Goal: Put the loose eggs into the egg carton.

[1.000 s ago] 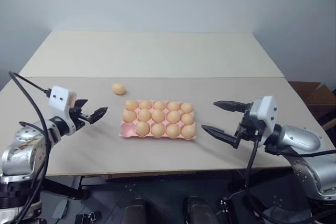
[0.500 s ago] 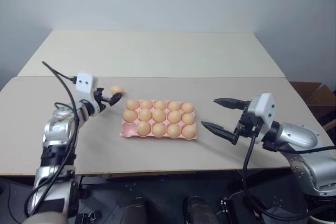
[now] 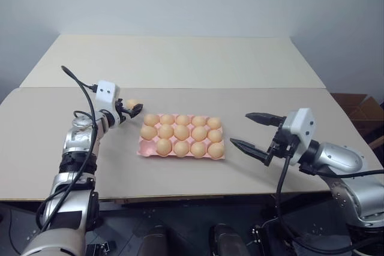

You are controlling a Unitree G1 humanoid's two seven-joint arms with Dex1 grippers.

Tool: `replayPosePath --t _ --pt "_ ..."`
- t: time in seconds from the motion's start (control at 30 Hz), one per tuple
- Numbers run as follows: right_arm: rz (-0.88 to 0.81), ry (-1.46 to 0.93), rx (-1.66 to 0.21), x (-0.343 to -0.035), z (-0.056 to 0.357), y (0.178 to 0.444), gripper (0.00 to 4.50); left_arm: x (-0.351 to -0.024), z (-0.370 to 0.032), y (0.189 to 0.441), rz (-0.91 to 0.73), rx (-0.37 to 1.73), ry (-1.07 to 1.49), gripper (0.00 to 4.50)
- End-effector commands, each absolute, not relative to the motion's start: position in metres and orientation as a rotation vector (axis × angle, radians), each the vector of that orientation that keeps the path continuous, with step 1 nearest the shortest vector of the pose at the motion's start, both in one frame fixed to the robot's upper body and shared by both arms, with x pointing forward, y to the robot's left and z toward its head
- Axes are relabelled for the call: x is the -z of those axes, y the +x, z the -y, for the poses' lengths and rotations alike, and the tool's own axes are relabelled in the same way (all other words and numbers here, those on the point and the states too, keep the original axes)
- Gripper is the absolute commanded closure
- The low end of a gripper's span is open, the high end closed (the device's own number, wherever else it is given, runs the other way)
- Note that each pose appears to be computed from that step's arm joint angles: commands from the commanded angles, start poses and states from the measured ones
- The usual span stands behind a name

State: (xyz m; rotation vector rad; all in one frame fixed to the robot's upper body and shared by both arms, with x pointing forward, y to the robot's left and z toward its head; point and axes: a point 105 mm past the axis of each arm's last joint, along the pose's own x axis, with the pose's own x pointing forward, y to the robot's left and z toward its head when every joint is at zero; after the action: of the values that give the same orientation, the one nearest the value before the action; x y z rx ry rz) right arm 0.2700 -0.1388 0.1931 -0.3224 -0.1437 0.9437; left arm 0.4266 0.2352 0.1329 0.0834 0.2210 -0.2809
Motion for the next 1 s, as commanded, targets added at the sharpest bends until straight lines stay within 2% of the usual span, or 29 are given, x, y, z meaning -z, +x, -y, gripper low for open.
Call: replayPosePath --t 0.03,0.5,0.6,0.73,0.77,0.83,1.0 --pt "0.196 -0.342 -0.934 -0.207 0.139 0.266 0.00 -0.144 -0.229 0.434 -0.177 0.292 0.107 0.03" --pt "0.190 -0.336 -0.928 -0.210 0.138 0.262 0.00 -0.131 -0.204 0.459 -0.238 0.293 0.079 0.03" --pt "0.188 -0.337 -0.923 -0.210 0.138 0.260 0.00 -0.130 -0.198 0.461 -0.249 0.297 0.073 0.59" --pt "0.187 -0.330 -0.905 -0.209 0.138 0.258 0.00 -0.131 -0.196 0.462 -0.244 0.312 0.083 1.92" --pt "0.188 -0.326 -0.902 -0.209 0.138 0.257 0.00 -0.132 -0.198 0.461 -0.241 0.313 0.088 2.12" --pt "0.190 -0.318 -0.899 -0.209 0.137 0.256 0.00 -0.134 -0.203 0.461 -0.229 0.307 0.097 2.27" --pt "0.193 -0.304 -0.902 -0.207 0.134 0.254 0.00 -0.147 -0.223 0.459 -0.169 0.262 0.154 2.29"
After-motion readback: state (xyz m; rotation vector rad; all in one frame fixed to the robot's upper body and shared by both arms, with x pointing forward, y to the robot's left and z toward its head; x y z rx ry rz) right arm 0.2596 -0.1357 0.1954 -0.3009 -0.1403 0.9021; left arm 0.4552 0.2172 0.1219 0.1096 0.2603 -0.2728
